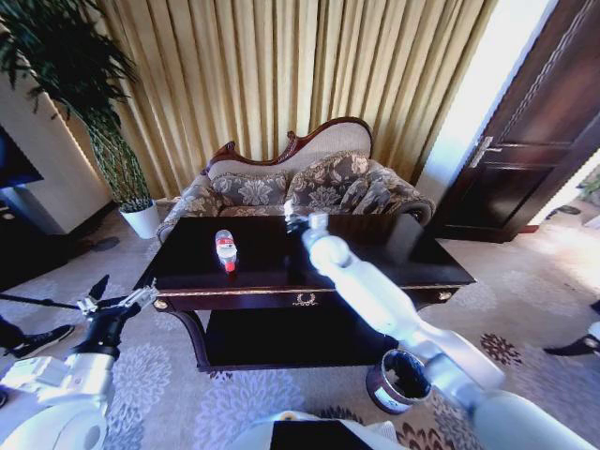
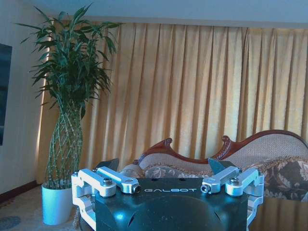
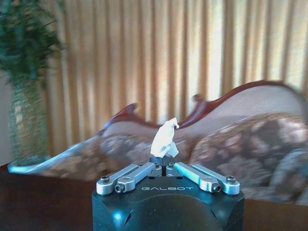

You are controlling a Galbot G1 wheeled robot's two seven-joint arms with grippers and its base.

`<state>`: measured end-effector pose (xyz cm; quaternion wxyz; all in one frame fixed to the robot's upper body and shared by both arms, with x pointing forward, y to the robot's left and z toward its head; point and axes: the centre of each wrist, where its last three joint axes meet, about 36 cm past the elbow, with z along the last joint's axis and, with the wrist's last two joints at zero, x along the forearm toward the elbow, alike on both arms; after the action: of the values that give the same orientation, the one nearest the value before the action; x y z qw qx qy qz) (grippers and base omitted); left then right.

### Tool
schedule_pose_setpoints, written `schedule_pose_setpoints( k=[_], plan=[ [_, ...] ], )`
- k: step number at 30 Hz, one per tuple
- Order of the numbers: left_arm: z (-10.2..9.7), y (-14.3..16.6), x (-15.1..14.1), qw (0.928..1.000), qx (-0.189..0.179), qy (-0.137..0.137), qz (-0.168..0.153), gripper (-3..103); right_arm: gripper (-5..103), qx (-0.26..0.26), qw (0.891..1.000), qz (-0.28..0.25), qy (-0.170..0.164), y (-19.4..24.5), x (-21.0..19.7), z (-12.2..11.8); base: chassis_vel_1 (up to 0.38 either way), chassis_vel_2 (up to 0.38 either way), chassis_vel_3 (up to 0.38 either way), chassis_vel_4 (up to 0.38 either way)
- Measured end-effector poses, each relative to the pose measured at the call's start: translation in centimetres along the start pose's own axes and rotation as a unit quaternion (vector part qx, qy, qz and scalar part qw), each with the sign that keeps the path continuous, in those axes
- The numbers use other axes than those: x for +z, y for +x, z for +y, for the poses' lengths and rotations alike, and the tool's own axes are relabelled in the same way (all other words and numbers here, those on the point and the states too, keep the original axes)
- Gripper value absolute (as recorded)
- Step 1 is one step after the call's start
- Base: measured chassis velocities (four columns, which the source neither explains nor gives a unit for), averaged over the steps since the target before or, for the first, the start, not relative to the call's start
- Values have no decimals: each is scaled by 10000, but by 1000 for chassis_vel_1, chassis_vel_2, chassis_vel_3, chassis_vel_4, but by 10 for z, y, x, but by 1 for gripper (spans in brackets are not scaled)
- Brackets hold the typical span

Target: Move to the front of the table and place the trash on the table into the trash bin.

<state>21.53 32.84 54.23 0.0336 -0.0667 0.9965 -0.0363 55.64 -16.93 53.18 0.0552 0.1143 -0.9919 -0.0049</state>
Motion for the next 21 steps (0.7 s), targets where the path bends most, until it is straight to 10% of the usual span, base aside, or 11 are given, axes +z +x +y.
schedule_pose_setpoints(
  k=[9,21],
  plan=[
    [3,-6,-3,9998,144,137,-64,100,0,349,9992,-181,-95,93,22,-76,0,0,0,0],
    [14,-27,13,9995,202,222,56,100,0,748,9970,-155,-113,206,40,-92,0,0,0,0]
  ],
)
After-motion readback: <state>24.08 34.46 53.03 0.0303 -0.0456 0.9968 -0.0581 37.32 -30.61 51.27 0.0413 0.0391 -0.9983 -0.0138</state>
